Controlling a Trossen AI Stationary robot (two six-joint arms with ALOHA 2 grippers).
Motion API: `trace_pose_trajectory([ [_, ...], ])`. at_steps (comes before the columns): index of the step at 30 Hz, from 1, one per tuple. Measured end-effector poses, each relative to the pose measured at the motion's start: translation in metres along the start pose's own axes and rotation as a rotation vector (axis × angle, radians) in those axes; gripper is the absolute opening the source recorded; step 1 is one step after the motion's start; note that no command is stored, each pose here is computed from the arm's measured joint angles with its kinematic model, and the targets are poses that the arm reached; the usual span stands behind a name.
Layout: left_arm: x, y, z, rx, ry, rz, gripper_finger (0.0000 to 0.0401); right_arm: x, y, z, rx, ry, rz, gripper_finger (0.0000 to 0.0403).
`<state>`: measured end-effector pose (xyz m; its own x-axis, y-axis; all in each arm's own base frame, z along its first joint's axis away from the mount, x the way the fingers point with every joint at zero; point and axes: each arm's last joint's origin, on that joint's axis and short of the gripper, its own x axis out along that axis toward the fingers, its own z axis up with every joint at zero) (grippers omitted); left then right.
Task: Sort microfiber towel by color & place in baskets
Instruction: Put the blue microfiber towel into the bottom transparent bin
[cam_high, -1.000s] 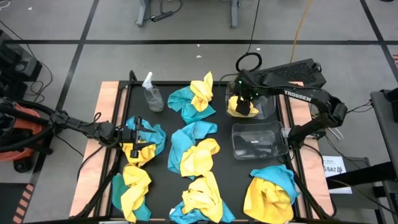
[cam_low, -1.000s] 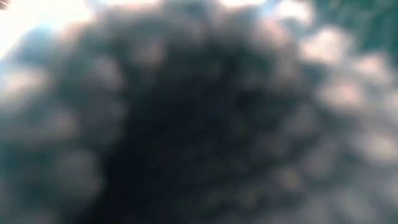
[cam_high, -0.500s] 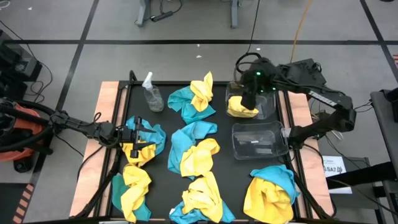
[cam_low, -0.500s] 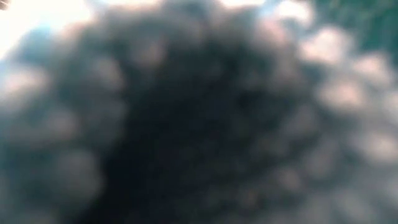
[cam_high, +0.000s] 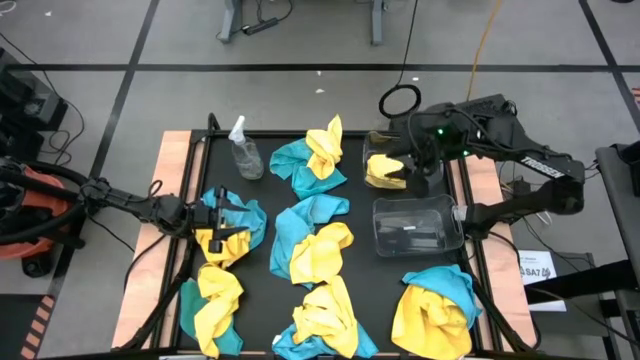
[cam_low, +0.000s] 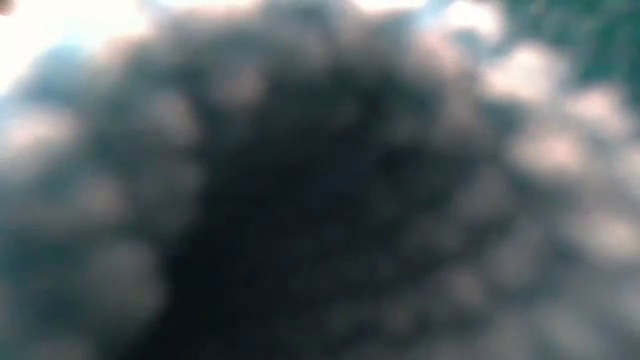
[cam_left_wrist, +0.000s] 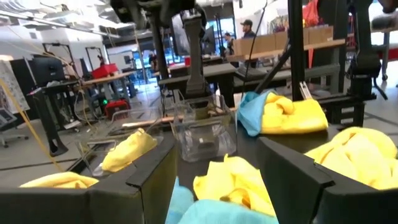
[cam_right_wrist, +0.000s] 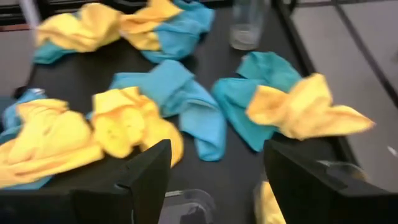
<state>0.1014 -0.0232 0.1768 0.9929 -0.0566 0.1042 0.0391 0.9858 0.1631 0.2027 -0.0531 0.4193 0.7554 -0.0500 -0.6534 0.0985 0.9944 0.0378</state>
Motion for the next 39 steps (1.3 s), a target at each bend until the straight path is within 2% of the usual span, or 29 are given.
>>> trace_pose_trajectory([
  [5,0.0,0.002,0.007,-0.047,-0.064,0.023,0.0223,0.009,0.014,0.003,-0.045,0.015,0.056,0.0247],
  [10,0.003,0.004,0.015,-0.017,0.028,0.075,0.0223,0.021,0.026,0.005,-0.084,0.037,0.102,0.0247],
  [17,0.02,0.004,0.031,0.054,0.116,0.067,0.0223,0.04,0.037,0.007,-0.141,0.084,0.143,0.0247],
  [22,0.037,0.001,0.036,0.125,0.242,0.045,0.0223,0.05,0.043,0.007,-0.156,0.113,0.158,0.0247],
  [28,0.058,0.001,0.027,0.165,0.427,0.044,0.0223,0.051,0.051,0.006,-0.173,0.127,0.18,0.0247],
  [32,0.072,0.0,0.021,0.171,0.495,0.013,0.0223,0.05,0.055,0.005,-0.174,0.129,0.19,0.0247],
  [39,0.09,-0.002,-0.006,0.169,0.654,-0.062,0.0223,0.05,0.062,0.005,-0.178,0.132,0.209,0.0247],
])
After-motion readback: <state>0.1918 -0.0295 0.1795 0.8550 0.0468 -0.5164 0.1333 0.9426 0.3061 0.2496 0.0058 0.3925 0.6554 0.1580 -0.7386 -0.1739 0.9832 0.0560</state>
